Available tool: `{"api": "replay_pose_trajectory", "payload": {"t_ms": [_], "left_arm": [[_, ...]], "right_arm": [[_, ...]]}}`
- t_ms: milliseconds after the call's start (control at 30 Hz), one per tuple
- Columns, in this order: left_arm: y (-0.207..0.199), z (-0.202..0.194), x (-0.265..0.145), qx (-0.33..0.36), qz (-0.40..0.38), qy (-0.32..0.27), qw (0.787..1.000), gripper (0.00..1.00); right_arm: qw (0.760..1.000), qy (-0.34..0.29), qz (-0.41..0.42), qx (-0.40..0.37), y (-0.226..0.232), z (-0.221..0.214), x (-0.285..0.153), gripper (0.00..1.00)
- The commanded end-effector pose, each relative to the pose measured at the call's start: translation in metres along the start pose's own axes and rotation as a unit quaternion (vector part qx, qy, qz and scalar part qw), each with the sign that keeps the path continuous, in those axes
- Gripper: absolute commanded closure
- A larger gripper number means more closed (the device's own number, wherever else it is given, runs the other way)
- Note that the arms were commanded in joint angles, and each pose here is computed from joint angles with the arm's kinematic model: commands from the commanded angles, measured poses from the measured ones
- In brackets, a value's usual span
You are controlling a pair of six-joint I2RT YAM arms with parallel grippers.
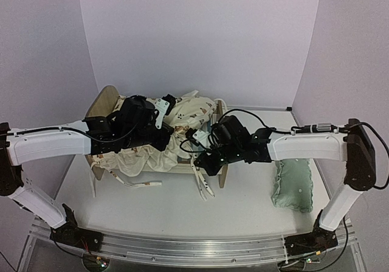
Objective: Set up the pet bed
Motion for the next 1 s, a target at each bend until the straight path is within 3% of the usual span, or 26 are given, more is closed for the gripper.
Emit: {"api": "replay_pose_trajectory", "payload": {"t_ms": [0,533,967], "left_arm": [[0.012,0.014,-0.016,-0.016,0.017,-0.032,0.999,1.00],[0.007,0.018,-0.011,-0.020,-0.001,-0.031,0.999,1.00],[0.002,0.024,-0.006,-0.022,-0.016,-0.033,0.999,1.00]], "right_arm": [[0.999,-0.042,-0.011,-0.003,0.002,0.019,-0.032,1.00],[0.993,-0.048,-0.103,-0.018,-0.010,0.050,-0.075,1.00],[0.985,-0.101,-0.136,-0.010,-0.020,0.101,-0.095,1.00]]}}
Point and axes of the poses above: each gripper's point midway between its finger pads, its own x axis out along the fingers, its own y axis along the line the jaws close on, z = x × y, the point moved 6 cm from there along -x, back along the fingers, and after that the axes turned 11 degrees about x, right-handed, at the moved point
